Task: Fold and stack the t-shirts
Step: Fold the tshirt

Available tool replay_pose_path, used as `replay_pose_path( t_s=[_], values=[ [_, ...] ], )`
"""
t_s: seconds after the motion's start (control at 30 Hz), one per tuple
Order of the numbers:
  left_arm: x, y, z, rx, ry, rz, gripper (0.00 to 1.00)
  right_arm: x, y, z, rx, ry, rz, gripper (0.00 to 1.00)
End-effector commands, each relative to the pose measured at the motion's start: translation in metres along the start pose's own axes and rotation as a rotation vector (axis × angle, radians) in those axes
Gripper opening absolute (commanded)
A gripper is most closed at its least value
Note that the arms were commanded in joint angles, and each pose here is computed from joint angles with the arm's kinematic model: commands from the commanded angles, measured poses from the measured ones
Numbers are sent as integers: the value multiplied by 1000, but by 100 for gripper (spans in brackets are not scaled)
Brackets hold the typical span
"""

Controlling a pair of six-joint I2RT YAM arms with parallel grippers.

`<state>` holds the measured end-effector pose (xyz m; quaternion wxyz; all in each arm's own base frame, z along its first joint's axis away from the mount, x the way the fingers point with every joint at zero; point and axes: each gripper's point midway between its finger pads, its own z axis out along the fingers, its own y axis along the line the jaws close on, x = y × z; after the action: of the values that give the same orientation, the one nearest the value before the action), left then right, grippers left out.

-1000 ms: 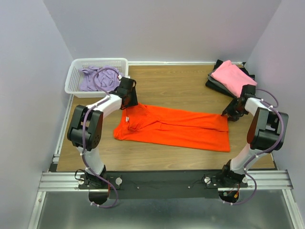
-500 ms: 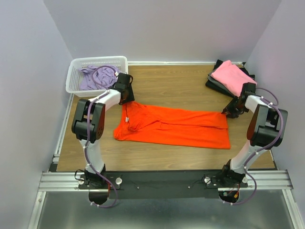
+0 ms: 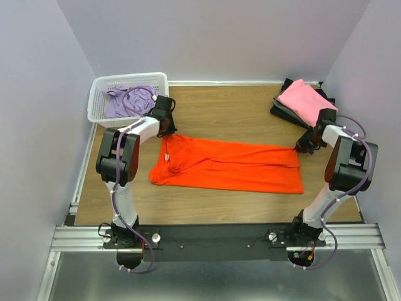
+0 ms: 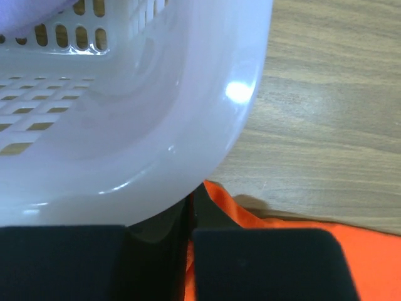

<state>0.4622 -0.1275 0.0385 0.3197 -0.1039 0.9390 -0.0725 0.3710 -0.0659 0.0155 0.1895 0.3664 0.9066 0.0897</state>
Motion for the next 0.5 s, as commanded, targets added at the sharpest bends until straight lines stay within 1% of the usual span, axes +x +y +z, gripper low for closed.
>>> replay_pose_path(
  t_s=[0.0, 0.13, 0.23, 0.27, 0.33, 0.47],
  values=[
    [5, -7, -8, 41, 12, 15, 1, 13, -29, 8, 128, 10, 35, 2],
    [0, -20, -12, 89, -9, 29, 0, -1, -35, -2, 163, -50, 48, 2],
    [-9, -42, -15, 143, -37, 42, 0, -14, -43, -7, 183, -85, 66, 2],
    [-14, -53, -17, 164, -53, 54, 0, -19, -50, -9, 192, -92, 83, 2],
    [-21, -63, -18, 180, -70, 68, 0, -29, -59, -13, 194, -107, 109, 1],
    [-37, -74, -13, 191, -99, 86, 0, -42, -69, -15, 195, -118, 123, 1]
  ],
)
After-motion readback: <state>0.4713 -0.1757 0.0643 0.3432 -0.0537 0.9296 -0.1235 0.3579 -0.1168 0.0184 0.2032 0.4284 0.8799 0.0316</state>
